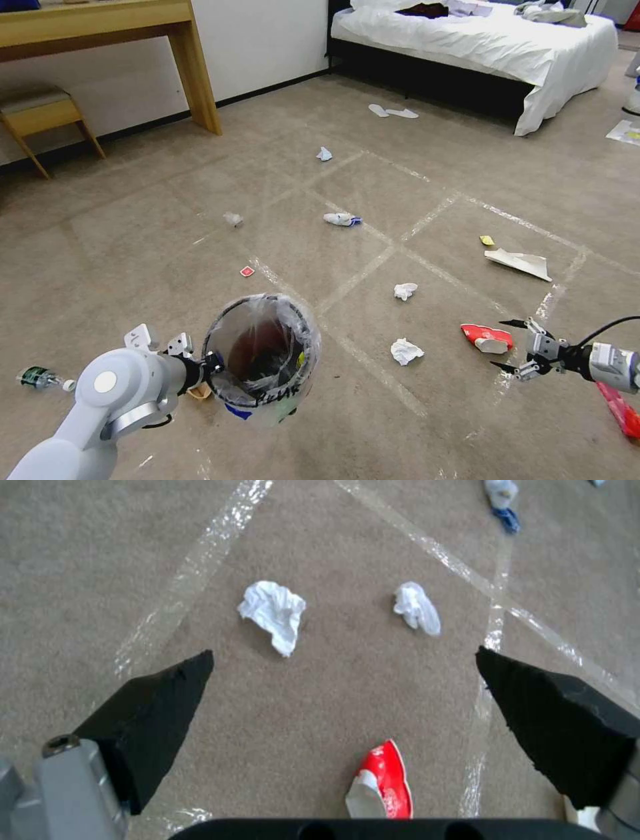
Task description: Pick up the trash bin and place the garbage on the floor into it.
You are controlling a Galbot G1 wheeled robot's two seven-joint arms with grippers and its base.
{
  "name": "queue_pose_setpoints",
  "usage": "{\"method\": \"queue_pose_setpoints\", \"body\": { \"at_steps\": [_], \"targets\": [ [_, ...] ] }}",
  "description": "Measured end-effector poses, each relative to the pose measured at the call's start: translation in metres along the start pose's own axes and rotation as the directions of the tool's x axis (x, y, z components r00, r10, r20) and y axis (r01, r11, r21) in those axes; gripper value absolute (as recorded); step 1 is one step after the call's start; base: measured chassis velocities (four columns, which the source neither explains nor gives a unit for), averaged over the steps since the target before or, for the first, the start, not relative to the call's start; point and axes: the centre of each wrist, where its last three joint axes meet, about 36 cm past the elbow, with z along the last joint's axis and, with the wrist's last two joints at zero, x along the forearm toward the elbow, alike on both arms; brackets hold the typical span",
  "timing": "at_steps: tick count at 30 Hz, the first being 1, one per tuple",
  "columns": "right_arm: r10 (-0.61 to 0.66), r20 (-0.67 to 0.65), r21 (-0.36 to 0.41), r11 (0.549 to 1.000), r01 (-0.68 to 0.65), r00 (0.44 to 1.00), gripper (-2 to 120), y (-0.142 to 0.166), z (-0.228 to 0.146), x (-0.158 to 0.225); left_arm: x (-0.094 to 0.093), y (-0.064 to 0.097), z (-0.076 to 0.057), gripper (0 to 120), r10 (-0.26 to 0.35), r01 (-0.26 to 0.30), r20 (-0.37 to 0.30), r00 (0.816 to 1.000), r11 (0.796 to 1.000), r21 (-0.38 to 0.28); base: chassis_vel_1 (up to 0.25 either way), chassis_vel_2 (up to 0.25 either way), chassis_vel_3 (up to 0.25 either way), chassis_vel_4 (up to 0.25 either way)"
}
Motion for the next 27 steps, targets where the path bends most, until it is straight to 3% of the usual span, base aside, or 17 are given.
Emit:
{"method": "queue_pose_setpoints", "body": {
  "at_steps": [9,16,18,21,27],
  "targets": [
    [-0.039,0.022,0.013,0.999,0.039,0.999,100,-0.011,-0.002,-0.042,0.001,0.005,0.004,0,-0.015,0.015,0.002,1.000,1.000,0.009,0.000,0.000,0.000,0.000],
    [-0.166,0.060,-0.005,0.986,0.167,0.984,100,-0.020,0.007,-0.114,-0.002,0.011,0.005,0,-0.043,0.043,0.010,0.999,0.999,0.020,0.000,0.000,0.000,0.000],
    [-0.209,0.069,0.006,0.978,0.209,0.976,100,-0.032,0.003,-0.156,-0.005,0.015,0.005,0,-0.064,0.064,0.013,0.998,0.998,0.025,0.000,0.000,0.000,0.000],
    [-0.249,0.068,-0.014,0.968,0.250,0.966,100,-0.029,0.001,-0.188,-0.007,0.017,0.004,0,-0.073,0.073,0.016,0.997,0.997,0.033,0.000,0.000,0.000,0.000],
    [-0.240,-0.001,-0.072,0.968,0.239,0.971,100,-0.025,0.005,-0.237,-0.012,0.021,0.001,0,-0.091,0.090,0.021,0.996,0.995,0.046,0.000,0.000,0.000,0.000]
  ]
}}
